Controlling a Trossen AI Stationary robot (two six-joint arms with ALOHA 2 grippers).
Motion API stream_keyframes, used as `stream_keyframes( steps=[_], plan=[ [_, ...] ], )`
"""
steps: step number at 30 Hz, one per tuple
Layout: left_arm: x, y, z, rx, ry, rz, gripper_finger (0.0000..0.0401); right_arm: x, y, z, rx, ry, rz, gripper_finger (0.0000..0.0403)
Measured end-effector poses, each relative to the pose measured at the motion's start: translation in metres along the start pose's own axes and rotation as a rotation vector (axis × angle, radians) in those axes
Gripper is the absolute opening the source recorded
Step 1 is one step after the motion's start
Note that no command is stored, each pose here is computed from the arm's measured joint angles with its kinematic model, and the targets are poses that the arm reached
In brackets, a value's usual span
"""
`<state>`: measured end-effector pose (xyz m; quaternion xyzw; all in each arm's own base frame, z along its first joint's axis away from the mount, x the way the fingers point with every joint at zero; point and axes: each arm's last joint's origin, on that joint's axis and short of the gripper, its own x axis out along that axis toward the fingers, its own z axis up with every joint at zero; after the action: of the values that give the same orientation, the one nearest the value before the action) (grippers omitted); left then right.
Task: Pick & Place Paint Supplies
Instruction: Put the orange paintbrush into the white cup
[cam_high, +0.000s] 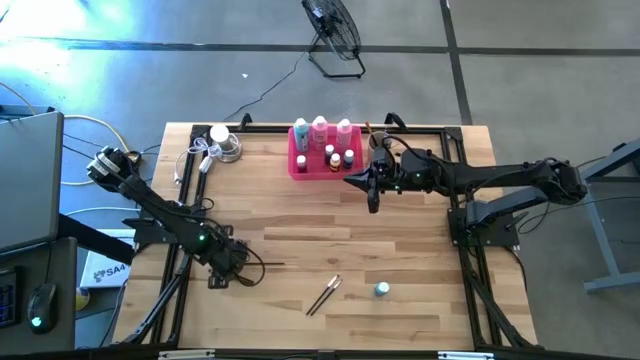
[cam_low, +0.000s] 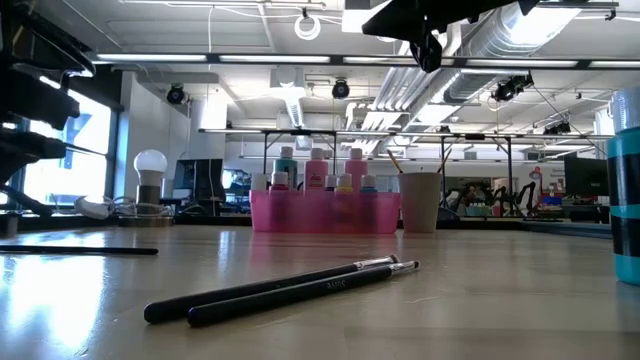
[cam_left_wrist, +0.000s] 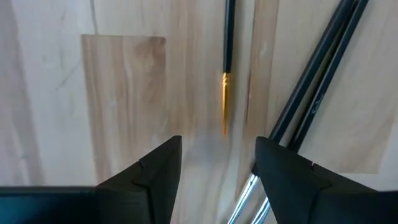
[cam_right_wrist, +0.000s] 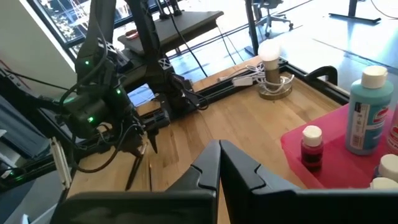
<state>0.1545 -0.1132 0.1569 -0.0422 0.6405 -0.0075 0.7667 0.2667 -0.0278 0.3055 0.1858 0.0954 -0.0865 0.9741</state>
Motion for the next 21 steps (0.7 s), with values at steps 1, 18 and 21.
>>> stream_keyframes(
  steps=[1,18,21],
  plan=[
    [0.001,0.0,0.0,-0.001,-0.005,-0.011,0.0198,0.0,0.0,0.0,0.0,0.0,0.0,0.0002],
    [0.014,0.014,0.004,-0.074,-0.035,-0.04,0.0184,0.0,0.0,0.0,0.001,0.0,0.0,0.0002],
    [0.014,0.014,0.004,-0.071,-0.035,-0.033,0.0155,0.0,0.0,0.0,0.0,0.0,0.0,0.0002]
  ],
)
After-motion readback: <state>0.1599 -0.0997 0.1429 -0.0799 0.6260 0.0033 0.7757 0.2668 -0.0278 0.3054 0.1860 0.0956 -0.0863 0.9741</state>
